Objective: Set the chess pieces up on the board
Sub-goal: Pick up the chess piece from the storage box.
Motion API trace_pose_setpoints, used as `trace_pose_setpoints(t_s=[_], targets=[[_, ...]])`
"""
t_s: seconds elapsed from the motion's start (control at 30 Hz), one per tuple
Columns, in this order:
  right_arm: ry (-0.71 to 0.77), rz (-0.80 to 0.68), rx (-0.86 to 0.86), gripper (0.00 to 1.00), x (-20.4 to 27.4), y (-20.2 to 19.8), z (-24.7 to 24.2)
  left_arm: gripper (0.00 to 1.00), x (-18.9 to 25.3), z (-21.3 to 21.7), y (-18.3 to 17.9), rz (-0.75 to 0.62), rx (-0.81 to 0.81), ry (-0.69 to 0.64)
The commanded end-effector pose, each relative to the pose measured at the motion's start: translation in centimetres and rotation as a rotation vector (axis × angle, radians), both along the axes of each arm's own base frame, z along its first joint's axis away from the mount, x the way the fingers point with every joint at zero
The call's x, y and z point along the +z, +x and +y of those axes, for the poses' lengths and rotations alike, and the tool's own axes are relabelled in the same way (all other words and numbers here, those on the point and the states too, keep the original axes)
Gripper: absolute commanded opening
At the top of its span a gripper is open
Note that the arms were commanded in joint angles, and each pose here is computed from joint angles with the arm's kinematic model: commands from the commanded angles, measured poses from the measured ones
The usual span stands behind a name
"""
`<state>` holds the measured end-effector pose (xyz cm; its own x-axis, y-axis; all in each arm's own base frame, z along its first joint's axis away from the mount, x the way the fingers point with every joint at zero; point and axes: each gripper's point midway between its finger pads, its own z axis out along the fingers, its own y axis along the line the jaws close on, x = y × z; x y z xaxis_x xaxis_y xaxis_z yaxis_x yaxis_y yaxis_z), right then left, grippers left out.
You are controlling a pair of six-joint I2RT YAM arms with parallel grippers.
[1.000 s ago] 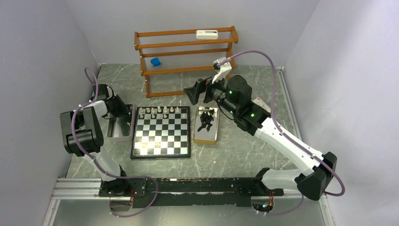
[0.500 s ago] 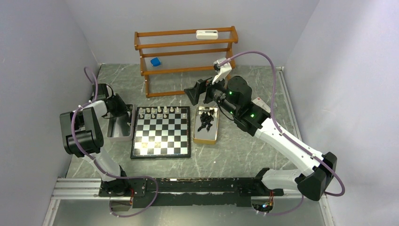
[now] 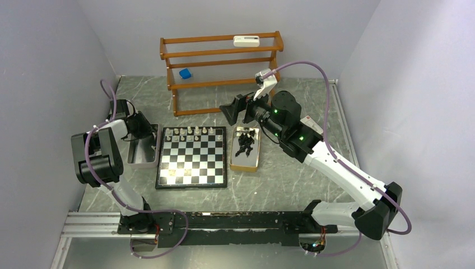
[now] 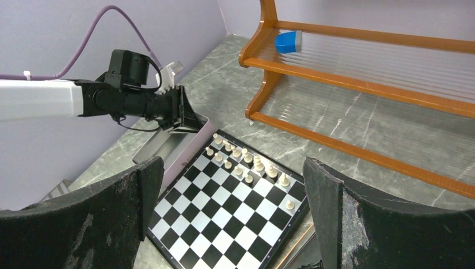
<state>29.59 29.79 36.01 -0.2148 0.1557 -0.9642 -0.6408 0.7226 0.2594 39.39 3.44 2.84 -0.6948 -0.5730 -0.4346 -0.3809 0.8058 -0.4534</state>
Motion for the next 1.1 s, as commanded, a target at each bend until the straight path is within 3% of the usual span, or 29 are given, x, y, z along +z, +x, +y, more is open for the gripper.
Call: trace_pose_setpoints(t_s=[0.0,0.6,1.07], targets=[[0.020,-0.032,-0.015,1.00,0.9,-0.1,-0.6,0.32,0.6,0.0,0.9,-0.047,-0.026,-0.004],[0.023,-0.038,-0.021,1.00,1.1,-0.3,-1.0,0.30,-0.5,-0.2,1.0,-0.016,-0.016,0.010],[0.020,-0.035,-0.019,1.00,0.9,-0.3,-1.0,0.19,1.1,-0.2,0.8,-0.019,-0.022,0.021]])
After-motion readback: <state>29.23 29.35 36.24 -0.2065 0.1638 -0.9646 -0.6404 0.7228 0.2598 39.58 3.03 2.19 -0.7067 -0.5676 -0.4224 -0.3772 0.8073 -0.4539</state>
